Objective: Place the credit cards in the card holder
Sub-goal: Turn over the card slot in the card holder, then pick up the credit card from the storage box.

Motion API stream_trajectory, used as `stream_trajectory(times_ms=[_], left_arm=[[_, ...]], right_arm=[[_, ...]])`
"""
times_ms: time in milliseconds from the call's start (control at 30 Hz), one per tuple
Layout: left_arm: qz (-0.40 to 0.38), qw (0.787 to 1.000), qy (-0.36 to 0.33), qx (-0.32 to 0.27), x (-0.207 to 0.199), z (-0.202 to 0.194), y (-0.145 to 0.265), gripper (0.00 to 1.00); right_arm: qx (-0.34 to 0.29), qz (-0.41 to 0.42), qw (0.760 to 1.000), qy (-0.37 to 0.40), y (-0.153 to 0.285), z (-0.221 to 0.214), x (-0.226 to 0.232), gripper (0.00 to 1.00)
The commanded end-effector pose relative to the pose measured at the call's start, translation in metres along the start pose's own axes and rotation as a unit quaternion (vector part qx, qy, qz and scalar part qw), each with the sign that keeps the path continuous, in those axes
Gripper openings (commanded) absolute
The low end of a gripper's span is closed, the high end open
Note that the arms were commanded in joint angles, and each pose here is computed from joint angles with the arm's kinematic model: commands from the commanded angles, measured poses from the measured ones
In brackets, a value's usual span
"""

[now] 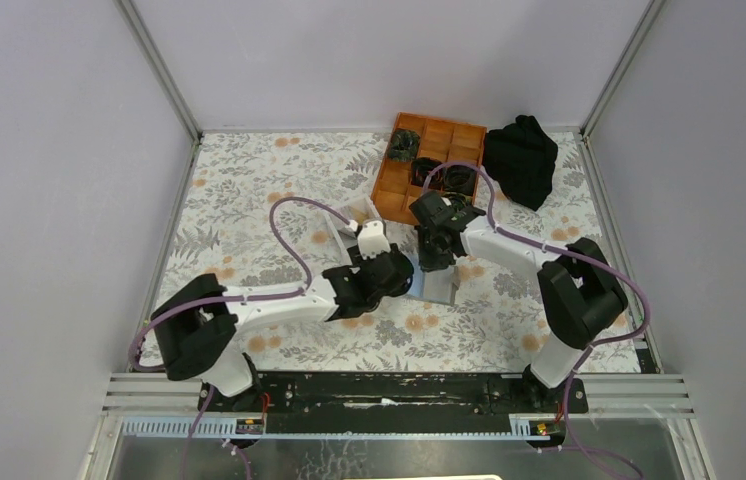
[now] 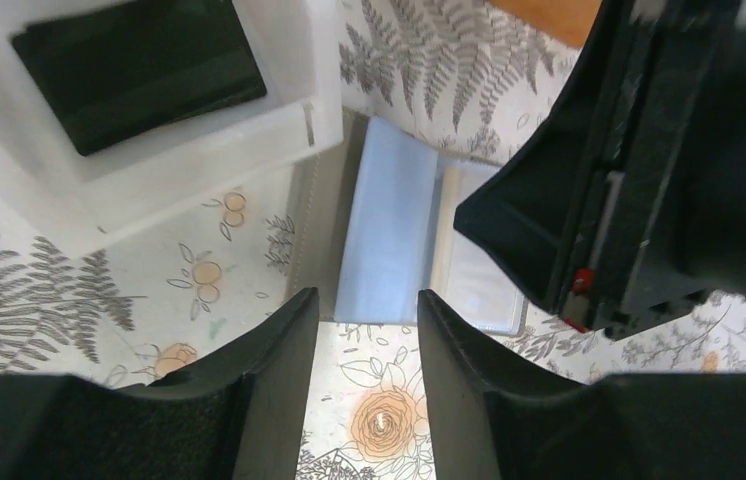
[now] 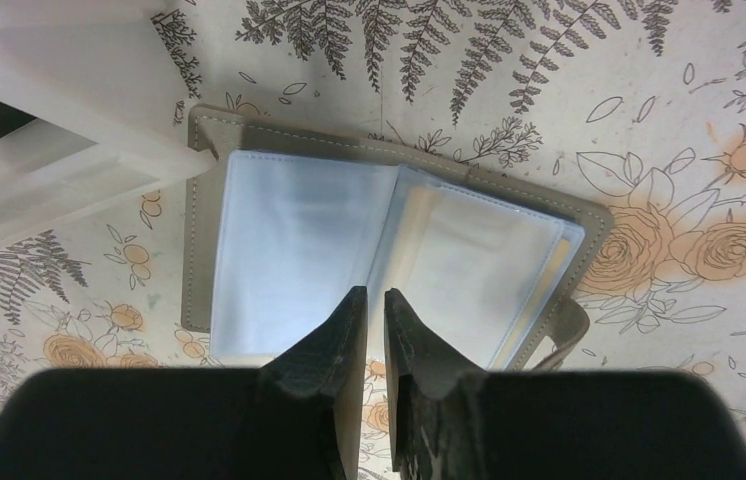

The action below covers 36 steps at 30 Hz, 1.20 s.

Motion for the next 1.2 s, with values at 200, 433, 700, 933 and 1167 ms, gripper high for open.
stream_trajectory(times_ms=[200,433,700,933,1167], left_arm=[[0.036,0.991,0.073,-0.102,0.013,0.082,0.009,0.58],[0.074,0.989,0.062,-0.112,0.018,0.139,-0.005,0.61],[0.124,0.984,0.061,-0.112,0.031,0.169,-0.015,0.61],[0.13,0.978,0.107,-0.125,0.048,0.175,-0.002,0.61],[0.131,0.972,0.149,-0.128,0.068,0.164,0.013,0.6]], right_arm=[[-0.008,0.019,1.0,0.007,-0.004,0.007,0.011,0.2],[-0.015,0.016,1.0,0.016,-0.001,0.012,0.011,0.24],[-0.046,0.003,0.998,0.036,0.019,0.034,0.011,0.31],[-0.089,0.037,0.993,0.062,0.04,0.079,0.028,0.41],[-0.122,0.087,0.984,0.097,0.045,0.132,0.061,0.48]])
Point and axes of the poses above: each gripper's point midway between its finger pads, its own y axis back along the fingers, its own x axis along the line the jaws close on, z = x × y, the point moved 9 cm from there along y, back along the fingers, and after that the axes turned 13 degrees about y, right-handed, at the moved point
